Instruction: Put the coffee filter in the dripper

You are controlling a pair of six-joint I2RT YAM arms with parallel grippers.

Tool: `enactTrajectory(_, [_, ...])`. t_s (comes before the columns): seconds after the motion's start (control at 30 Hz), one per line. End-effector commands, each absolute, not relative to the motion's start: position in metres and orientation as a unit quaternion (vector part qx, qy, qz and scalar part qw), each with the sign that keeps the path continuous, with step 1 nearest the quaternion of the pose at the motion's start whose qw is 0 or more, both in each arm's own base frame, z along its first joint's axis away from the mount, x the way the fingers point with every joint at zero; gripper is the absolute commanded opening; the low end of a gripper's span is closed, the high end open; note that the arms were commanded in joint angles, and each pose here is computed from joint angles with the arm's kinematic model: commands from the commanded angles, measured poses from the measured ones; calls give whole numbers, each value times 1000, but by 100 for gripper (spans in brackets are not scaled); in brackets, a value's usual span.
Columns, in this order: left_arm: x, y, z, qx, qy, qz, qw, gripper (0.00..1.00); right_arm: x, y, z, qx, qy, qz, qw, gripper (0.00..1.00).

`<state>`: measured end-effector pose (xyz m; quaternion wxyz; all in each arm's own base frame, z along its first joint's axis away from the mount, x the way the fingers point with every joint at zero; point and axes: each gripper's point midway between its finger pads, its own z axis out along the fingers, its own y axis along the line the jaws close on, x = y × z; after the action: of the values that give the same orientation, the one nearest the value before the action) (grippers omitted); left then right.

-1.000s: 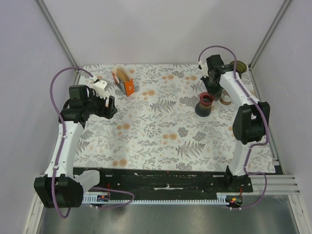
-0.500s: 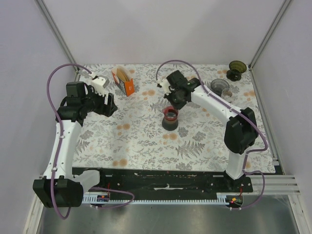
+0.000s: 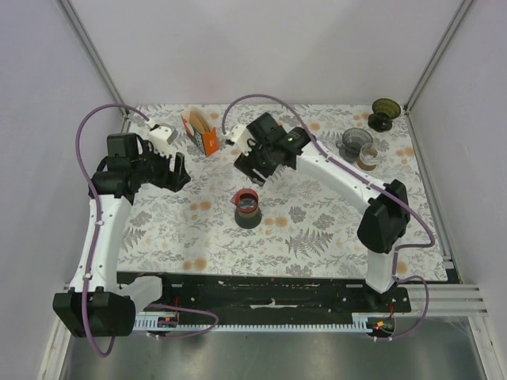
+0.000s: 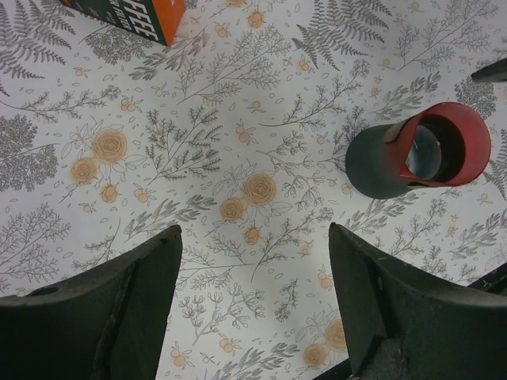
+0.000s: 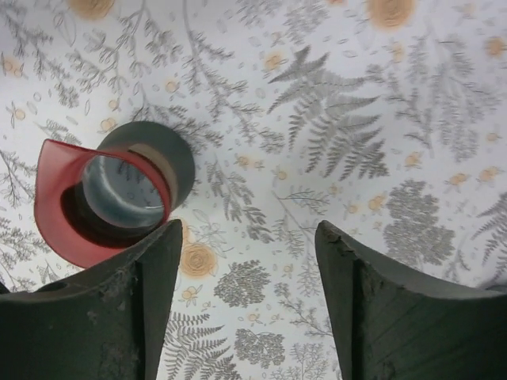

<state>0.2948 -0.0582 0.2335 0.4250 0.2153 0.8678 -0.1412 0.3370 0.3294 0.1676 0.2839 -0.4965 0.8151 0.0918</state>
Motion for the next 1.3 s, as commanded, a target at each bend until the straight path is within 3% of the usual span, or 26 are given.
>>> enactTrajectory(0.0, [297,-61,257,238,852,-140,445,80,397,286,273,-403,802,83,433,77])
enactTrajectory(0.1, [299,-60,258,238,854,-141,442,80,458,215,282,-267,842,11,469,80])
enactTrajectory(0.27, [305,-61,257,232,860,-146,431,79,520,121,243,-142,880,-119,437,88])
enactTrajectory(0.47, [313,-61,254,219,868,-153,419,78,554,52,193,-71,905,-156,390,89])
enactTrajectory(0.67, [317,-60,245,214,875,-154,406,77,555,25,126,-65,931,-162,320,83])
enactTrajectory(0.77, [318,-59,243,212,878,-152,402,76,553,24,101,-62,941,-146,298,74])
enactTrajectory(0.9, [318,-58,243,210,878,-151,403,76,552,26,87,-64,948,-127,286,50])
enactTrajectory(1.0, [317,-58,244,211,878,-150,403,76,552,33,89,-75,948,-110,288,28])
enactTrajectory(1.1, [315,-59,243,213,877,-154,402,76,548,48,99,-103,947,-75,293,0])
enactTrajectory(1.27, [313,-64,249,221,871,-166,406,76,529,92,152,-215,916,-70,332,0])
